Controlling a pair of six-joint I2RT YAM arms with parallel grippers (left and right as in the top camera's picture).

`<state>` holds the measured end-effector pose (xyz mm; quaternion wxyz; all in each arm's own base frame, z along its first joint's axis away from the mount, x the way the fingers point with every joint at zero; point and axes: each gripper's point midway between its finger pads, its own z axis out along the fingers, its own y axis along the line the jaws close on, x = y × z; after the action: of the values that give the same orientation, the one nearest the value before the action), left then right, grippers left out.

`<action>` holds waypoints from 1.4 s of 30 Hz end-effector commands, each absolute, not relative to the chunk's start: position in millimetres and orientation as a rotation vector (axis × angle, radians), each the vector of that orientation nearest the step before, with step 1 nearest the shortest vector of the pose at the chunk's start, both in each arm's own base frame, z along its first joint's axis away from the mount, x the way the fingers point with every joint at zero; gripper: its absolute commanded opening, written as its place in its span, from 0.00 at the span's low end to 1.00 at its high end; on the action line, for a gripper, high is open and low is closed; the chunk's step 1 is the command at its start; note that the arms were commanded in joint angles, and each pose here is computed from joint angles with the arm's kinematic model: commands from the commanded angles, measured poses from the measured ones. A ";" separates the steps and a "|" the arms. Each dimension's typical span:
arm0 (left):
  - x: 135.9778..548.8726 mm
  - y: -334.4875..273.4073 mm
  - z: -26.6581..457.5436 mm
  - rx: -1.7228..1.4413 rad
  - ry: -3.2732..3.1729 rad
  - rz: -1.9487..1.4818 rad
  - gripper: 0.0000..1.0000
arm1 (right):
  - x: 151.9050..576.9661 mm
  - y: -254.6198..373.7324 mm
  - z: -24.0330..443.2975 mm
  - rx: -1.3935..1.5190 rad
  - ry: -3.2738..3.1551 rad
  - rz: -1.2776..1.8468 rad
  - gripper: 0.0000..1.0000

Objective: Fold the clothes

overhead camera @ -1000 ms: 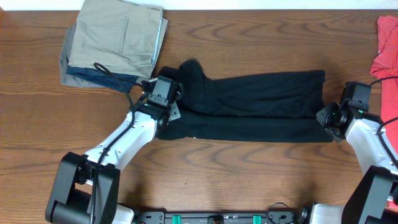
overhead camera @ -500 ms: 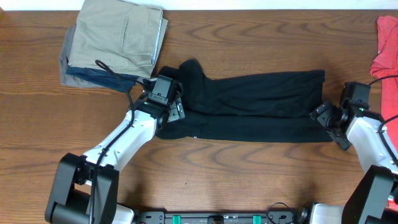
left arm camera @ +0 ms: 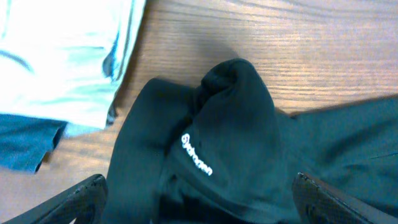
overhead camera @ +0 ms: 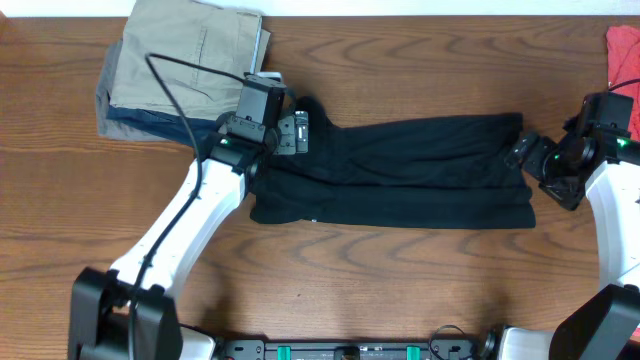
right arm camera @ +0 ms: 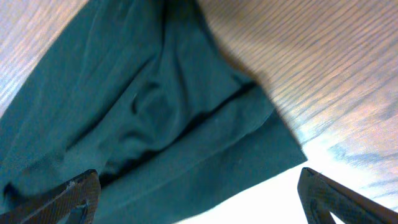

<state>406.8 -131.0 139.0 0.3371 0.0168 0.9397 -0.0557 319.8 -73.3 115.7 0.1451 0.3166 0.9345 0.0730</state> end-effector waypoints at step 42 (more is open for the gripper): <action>419.3 -114.2 3.2 0.072 2.721 -0.218 0.48 | 313.7 -16.2 115.6 0.649 2.826 0.302 0.99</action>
<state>420.7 -120.8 12.2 0.2156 0.0320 0.9724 -0.0835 313.7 -20.1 113.2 0.1098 0.2325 0.9610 0.1022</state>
